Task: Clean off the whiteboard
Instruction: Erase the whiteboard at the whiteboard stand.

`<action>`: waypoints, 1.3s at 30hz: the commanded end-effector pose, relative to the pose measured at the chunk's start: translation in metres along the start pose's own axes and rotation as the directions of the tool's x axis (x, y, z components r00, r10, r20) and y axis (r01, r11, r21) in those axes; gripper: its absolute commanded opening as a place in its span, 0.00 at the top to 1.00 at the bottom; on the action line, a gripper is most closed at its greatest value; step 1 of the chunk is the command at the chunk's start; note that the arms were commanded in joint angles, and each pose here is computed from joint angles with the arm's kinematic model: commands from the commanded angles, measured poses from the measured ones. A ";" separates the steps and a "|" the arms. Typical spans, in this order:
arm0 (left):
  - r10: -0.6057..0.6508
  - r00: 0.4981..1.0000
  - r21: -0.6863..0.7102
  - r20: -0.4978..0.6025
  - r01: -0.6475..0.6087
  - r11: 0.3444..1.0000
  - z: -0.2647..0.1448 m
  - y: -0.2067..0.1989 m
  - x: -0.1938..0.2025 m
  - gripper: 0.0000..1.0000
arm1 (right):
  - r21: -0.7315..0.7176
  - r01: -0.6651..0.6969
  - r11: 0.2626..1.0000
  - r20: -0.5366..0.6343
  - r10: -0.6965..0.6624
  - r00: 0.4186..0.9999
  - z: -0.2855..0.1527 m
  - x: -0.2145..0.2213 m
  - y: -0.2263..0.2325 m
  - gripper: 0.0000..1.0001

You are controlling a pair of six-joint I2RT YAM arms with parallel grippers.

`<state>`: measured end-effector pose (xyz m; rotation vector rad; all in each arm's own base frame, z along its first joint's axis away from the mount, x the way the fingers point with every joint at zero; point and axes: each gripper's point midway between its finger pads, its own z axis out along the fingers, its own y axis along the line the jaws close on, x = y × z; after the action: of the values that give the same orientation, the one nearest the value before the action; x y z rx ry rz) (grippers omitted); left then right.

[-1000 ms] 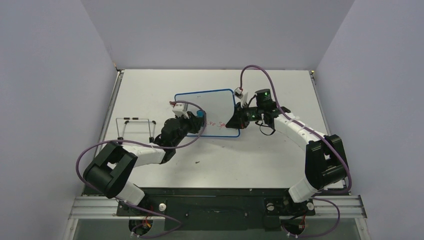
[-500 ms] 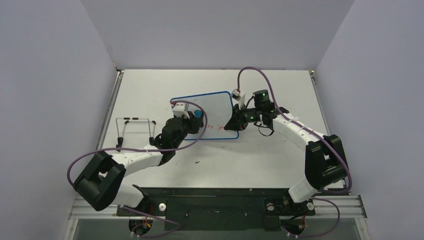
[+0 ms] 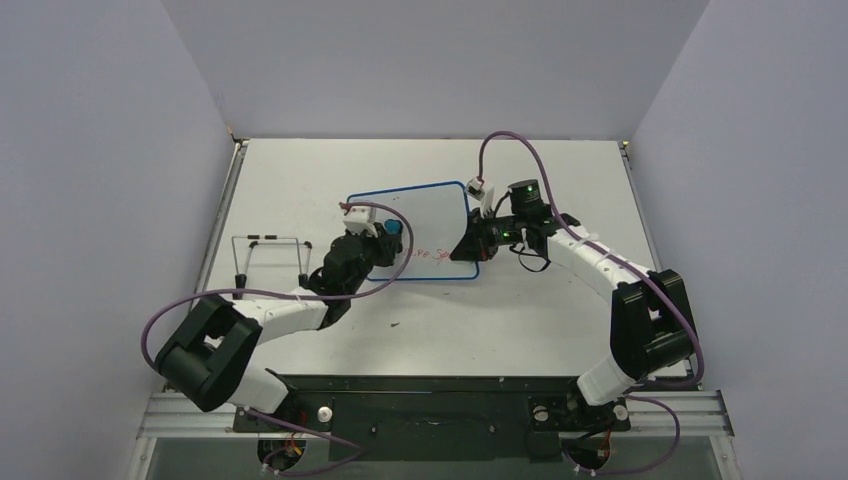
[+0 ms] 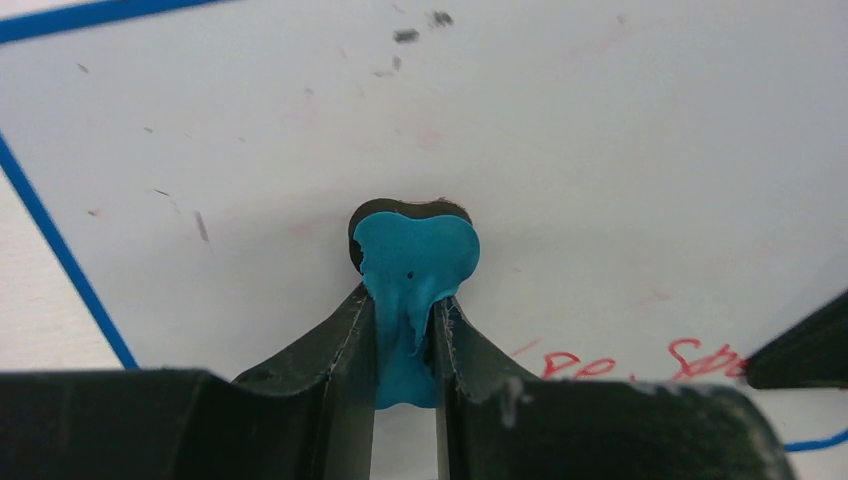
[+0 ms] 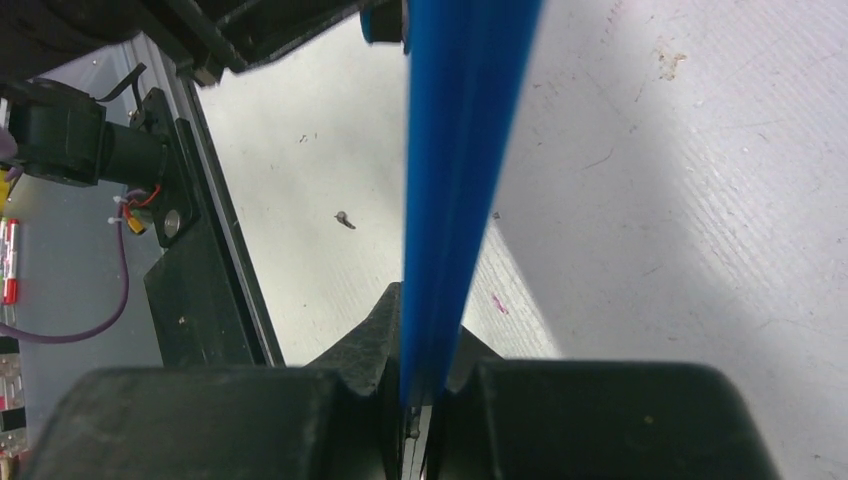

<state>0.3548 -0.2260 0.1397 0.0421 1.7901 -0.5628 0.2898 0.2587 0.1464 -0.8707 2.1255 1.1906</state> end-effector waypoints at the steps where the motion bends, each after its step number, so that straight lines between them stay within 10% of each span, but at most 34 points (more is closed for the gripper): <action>1: 0.015 0.996 0.120 -0.085 -0.004 0.993 -0.002 -0.048 0.035 1.00 | -0.016 0.088 0.996 -0.007 -0.088 0.996 0.001 -0.001 0.010 1.00; 7: -0.018 0.995 0.115 -0.094 0.029 0.993 -0.009 -0.069 0.051 1.00 | -0.023 0.088 0.996 -0.008 -0.088 0.996 0.002 0.000 0.011 1.00; 18: -0.040 0.997 -0.173 -0.059 0.030 0.984 -0.007 0.034 0.025 1.00 | -0.027 0.092 0.995 -0.004 -0.092 0.996 0.000 -0.001 0.013 1.00; 33: 0.001 0.995 0.113 -0.095 0.010 0.994 -0.006 -0.078 0.051 1.00 | -0.029 0.090 0.995 -0.005 -0.091 0.996 0.001 -0.001 0.012 1.00; 39: -0.003 0.995 -0.001 -0.096 0.003 1.000 -0.001 -0.037 0.047 1.00 | -0.030 0.092 0.995 -0.004 -0.092 0.996 0.000 -0.001 0.013 1.00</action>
<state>0.3111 -0.2813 0.1053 0.1225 1.8799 -0.5685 0.3025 0.2545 0.1476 -0.8804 2.0835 1.1298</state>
